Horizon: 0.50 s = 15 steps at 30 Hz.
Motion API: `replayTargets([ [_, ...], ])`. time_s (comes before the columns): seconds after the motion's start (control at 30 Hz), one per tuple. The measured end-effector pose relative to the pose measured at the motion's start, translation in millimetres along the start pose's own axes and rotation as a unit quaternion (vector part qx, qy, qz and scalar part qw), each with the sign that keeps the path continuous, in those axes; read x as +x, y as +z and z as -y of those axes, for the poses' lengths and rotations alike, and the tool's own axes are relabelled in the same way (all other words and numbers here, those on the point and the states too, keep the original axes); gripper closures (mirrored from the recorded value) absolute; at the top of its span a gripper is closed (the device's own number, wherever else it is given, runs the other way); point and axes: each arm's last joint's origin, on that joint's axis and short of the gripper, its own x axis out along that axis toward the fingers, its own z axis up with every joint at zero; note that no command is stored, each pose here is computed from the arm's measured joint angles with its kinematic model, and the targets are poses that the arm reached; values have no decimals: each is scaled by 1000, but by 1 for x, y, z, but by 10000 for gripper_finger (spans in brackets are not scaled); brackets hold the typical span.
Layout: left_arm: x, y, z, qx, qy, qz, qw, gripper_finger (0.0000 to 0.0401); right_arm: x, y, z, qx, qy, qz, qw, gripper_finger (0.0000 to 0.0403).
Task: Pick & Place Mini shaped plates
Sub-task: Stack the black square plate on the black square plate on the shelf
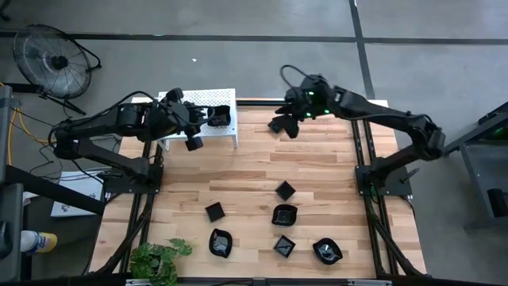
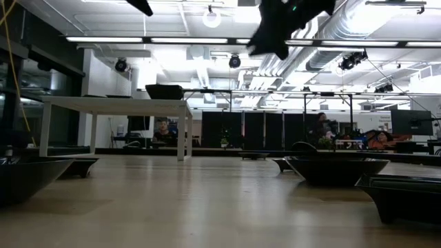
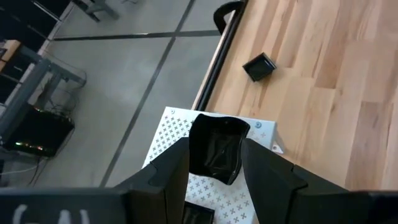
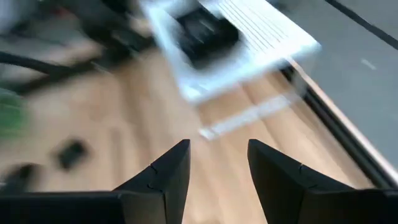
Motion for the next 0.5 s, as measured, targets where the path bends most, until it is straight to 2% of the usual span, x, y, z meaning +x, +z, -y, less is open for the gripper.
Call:
replayTargets([
  [0.1, -6, -2, -2, -2, 10, 9, 1000, 258, 18, -2, 8, 4, -65, -54, 996, 247],
  [0.2, -16, -5, -8, -4, 21, 22, 1000, 258, 40, -9, 17, 20, -106, -99, 989, 247],
  [0.37, -35, -13, -18, -8, 23, 51, 998, 258, 75, -22, 31, 83, -142, -152, 975, 247],
  [0.5, -48, -19, -23, -6, 17, 73, 997, 258, 101, -35, 40, 105, -155, -185, 965, 247],
])
